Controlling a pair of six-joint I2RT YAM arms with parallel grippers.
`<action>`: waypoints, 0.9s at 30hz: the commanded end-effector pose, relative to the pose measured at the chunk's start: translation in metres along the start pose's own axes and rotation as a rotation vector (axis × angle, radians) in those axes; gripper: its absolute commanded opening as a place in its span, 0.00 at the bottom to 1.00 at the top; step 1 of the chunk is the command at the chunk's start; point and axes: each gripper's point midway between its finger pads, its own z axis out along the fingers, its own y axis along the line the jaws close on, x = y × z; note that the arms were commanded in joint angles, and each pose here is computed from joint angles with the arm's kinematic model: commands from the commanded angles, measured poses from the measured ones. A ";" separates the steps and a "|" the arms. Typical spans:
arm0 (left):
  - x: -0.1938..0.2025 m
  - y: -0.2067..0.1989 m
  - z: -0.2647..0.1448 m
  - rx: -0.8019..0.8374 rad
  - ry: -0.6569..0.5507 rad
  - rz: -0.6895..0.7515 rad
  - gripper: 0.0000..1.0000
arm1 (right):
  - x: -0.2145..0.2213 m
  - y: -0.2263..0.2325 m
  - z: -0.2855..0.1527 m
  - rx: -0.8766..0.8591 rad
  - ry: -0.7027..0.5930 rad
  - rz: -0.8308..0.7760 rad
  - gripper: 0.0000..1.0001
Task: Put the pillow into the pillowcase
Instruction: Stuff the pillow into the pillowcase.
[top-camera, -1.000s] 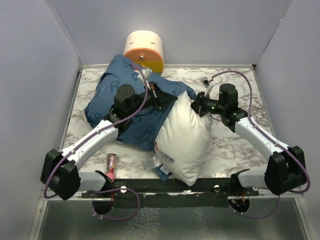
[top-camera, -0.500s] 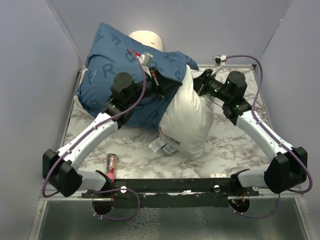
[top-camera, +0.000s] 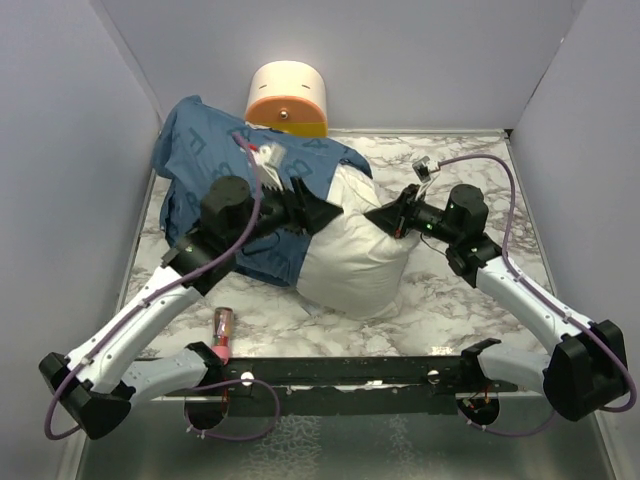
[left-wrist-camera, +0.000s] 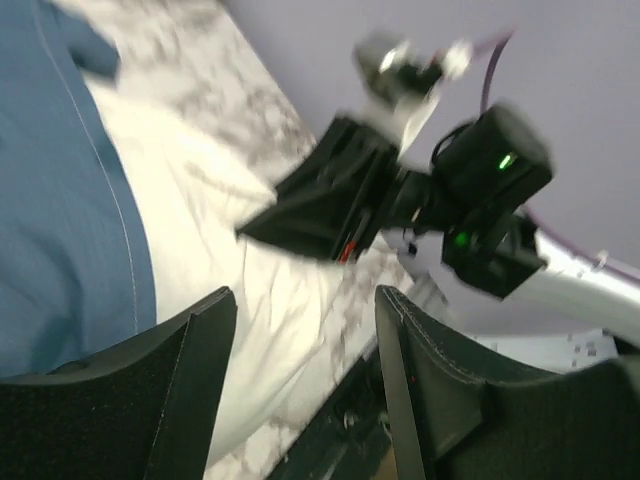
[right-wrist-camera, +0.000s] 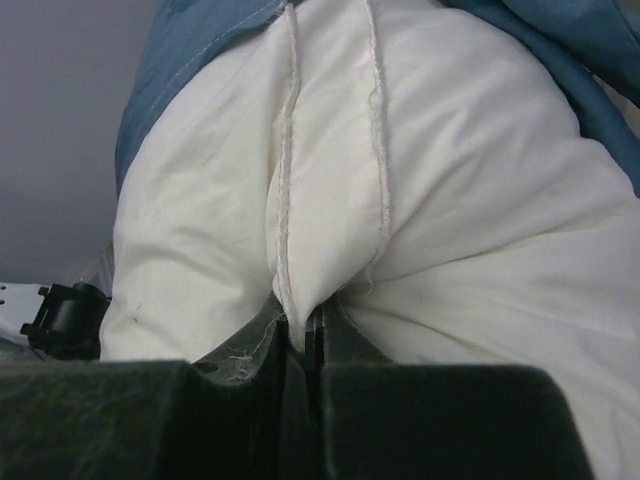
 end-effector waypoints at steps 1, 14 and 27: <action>-0.081 -0.014 -0.040 -0.198 -0.182 0.159 0.60 | 0.010 0.023 -0.001 -0.126 0.085 -0.042 0.01; -0.130 0.040 0.043 -0.453 0.114 0.732 0.69 | 0.025 0.057 -0.008 -0.231 0.111 -0.034 0.01; -0.094 0.097 0.108 -0.402 0.353 0.838 0.80 | 0.028 0.062 -0.013 -0.232 0.117 -0.040 0.01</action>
